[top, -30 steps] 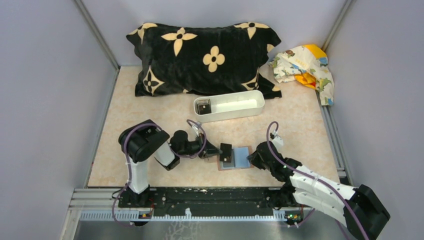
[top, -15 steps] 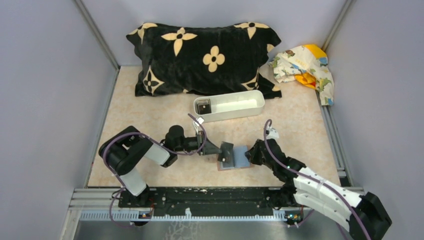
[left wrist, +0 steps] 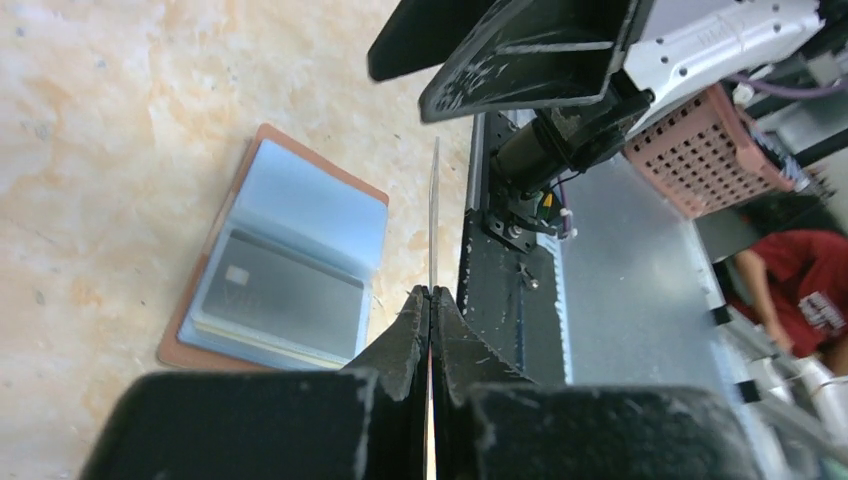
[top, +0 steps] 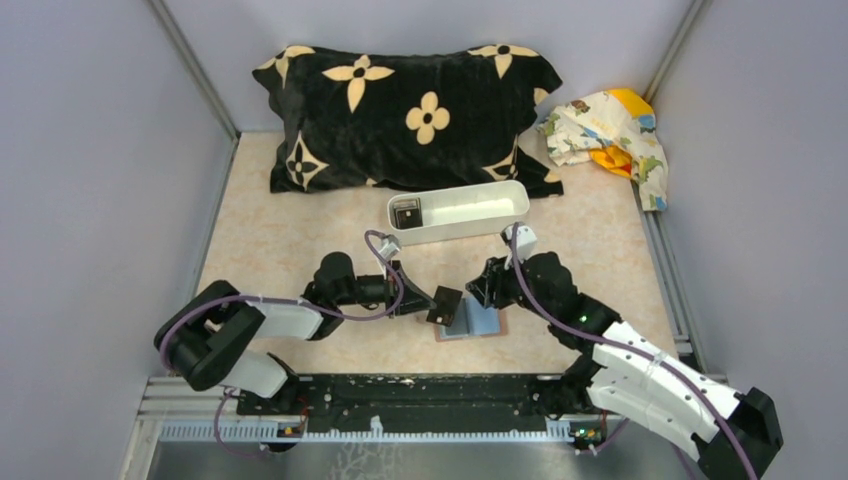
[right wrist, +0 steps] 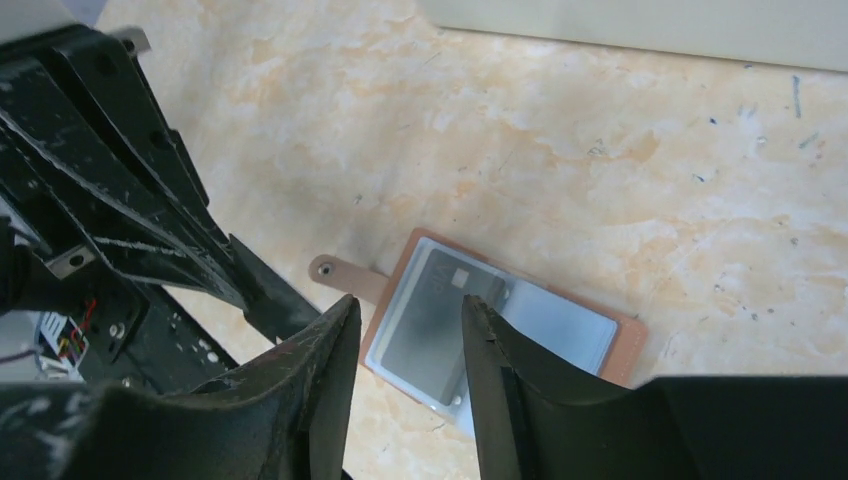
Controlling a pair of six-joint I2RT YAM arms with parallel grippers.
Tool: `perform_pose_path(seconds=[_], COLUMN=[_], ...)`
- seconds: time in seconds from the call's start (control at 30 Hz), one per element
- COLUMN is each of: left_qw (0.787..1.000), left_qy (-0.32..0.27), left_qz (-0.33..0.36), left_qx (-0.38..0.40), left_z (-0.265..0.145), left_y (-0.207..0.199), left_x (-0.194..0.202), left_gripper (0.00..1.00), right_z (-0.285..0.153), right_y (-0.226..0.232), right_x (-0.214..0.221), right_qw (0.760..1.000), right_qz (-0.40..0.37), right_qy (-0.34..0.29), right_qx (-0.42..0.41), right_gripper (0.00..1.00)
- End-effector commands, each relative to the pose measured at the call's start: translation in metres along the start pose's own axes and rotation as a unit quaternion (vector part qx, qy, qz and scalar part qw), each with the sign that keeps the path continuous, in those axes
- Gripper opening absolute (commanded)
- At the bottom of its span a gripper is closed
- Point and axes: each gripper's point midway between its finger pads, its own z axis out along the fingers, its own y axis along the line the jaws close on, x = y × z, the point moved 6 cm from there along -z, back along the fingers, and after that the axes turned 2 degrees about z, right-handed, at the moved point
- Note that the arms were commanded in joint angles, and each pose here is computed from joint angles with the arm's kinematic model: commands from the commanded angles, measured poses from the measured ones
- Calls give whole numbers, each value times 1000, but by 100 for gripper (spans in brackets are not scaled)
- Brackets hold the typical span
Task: Take the credit cards out of the card holder
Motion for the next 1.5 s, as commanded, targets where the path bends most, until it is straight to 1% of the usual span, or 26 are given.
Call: perform_pose_path(seconds=[0.0,0.1,0.23,0.3,0.43,0.67,0.87,1.0,1.13,1.2,1.33,1.37,1.47], left_qw=[993,992,991,991,991,990,991,990,988,988,988,988,988], left_qy=[7,17,14,19,5,-3,-3,-15,-21,-22,-20,-21,-22], left_qz=[115,121,125,117,112,117,115,112,117,118,118,118,117], left_qx=[24,19,43,56,73,79,70,88,98,97,93,93,93], left_z=[-6,-5,-2,0,4,5,4,4,5,5,5,5,6], left_y=[-5,-2,-3,-2,-6,-12,-11,-18,-23,-24,-23,-23,-23], left_x=[0,2,3,5,1,-5,-4,-9,-15,-16,-16,-17,-17], left_gripper=[0,0,0,0,0,0,0,0,0,0,0,0,0], right_z=[-6,-11,-17,-18,-14,-11,-10,-8,-7,-7,-7,-6,-6], right_y=[29,39,47,49,50,45,45,42,39,39,41,41,41], right_x=[-23,-26,-34,-33,-24,-16,-11,-2,0,-1,0,0,2], right_qw=[994,989,987,985,984,985,983,983,984,984,983,983,982], right_qz=[-66,-73,-63,-62,-56,-55,-56,-56,-56,-57,-58,-59,-60], right_qy=[-8,-4,-30,-26,-7,-3,9,26,25,25,30,31,37], right_qx=[-91,-126,-146,-157,-171,-166,-174,-174,-165,-165,-172,-173,-178], right_gripper=[44,44,45,45,44,44,44,43,43,41,32,28,11])
